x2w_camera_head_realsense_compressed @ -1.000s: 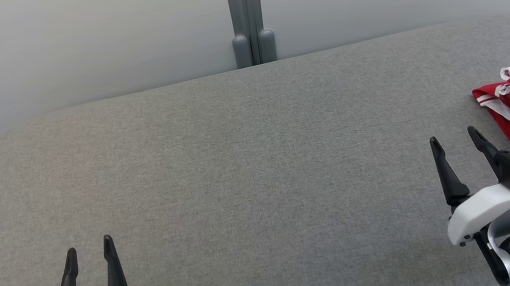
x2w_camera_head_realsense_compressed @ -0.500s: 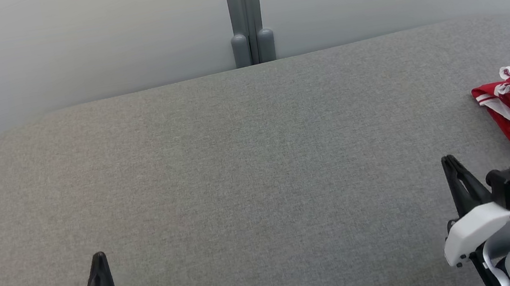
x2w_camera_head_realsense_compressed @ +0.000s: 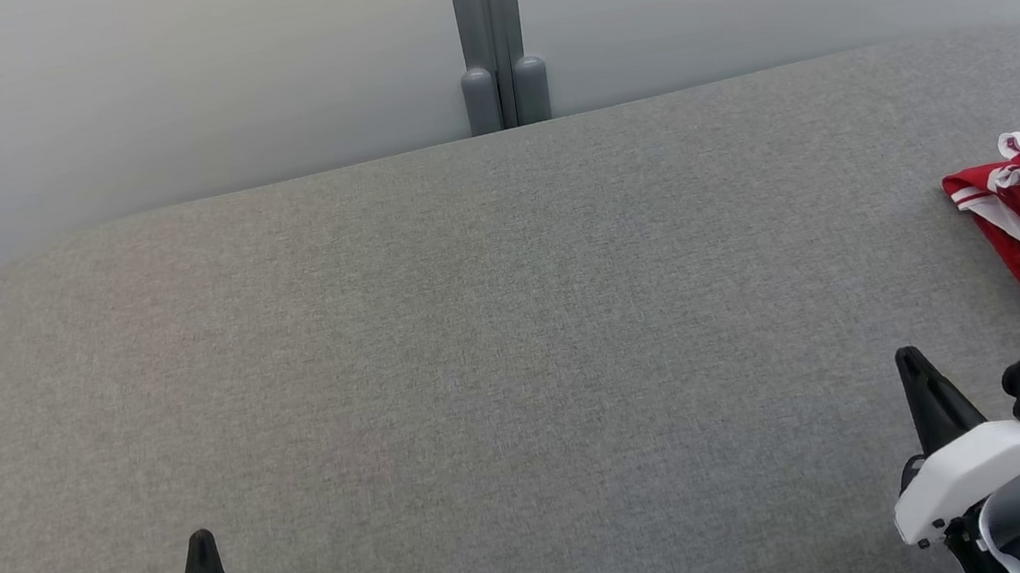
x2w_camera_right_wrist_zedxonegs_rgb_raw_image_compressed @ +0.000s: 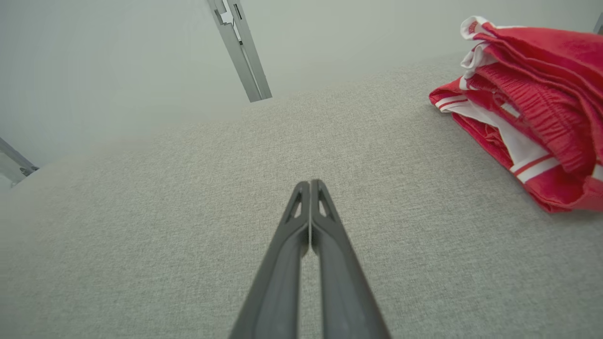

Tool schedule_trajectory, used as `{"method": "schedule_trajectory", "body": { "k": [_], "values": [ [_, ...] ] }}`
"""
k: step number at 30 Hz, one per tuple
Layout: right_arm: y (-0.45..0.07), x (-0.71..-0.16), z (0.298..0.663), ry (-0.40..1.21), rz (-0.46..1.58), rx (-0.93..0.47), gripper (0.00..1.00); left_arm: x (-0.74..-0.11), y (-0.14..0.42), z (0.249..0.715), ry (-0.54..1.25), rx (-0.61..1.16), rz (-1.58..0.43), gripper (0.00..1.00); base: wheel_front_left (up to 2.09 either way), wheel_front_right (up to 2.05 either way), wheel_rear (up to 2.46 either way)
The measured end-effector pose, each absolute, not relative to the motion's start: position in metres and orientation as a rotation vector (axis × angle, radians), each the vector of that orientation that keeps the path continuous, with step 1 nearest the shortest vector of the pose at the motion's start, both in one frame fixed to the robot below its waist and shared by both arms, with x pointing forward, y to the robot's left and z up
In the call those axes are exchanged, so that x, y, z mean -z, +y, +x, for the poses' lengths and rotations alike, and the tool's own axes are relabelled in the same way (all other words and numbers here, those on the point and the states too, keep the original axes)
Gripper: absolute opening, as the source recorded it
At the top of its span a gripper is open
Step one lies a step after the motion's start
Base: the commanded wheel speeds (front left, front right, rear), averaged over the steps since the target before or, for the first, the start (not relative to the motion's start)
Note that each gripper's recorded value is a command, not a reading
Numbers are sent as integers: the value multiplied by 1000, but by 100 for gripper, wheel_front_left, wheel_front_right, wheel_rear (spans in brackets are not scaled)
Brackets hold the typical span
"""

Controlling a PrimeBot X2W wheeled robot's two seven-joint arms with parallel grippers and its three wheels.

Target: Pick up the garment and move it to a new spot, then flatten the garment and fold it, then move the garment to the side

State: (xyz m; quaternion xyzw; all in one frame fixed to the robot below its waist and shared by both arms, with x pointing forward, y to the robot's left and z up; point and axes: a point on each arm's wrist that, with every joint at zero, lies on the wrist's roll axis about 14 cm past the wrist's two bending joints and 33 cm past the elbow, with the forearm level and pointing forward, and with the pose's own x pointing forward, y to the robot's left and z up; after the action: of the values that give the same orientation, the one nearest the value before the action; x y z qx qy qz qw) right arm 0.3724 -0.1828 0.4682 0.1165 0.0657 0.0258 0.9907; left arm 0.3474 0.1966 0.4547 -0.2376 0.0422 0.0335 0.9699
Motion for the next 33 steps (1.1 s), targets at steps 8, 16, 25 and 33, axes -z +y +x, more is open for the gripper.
{"method": "schedule_trajectory", "body": {
  "k": [8,16,25,33],
  "values": [
    [-186,-471,374,128,381,-25,0,-455,200,349,91,-92,-599,0,0,0,0],
    [-188,-473,375,124,517,-4,0,-458,203,353,88,-109,-713,0,0,0,0],
    [-191,-475,376,116,655,14,0,-461,204,357,83,-116,-826,0,0,0,0],
    [-192,-477,377,110,769,25,0,-466,204,361,76,-114,-916,0,0,0,0]
  ]
}}
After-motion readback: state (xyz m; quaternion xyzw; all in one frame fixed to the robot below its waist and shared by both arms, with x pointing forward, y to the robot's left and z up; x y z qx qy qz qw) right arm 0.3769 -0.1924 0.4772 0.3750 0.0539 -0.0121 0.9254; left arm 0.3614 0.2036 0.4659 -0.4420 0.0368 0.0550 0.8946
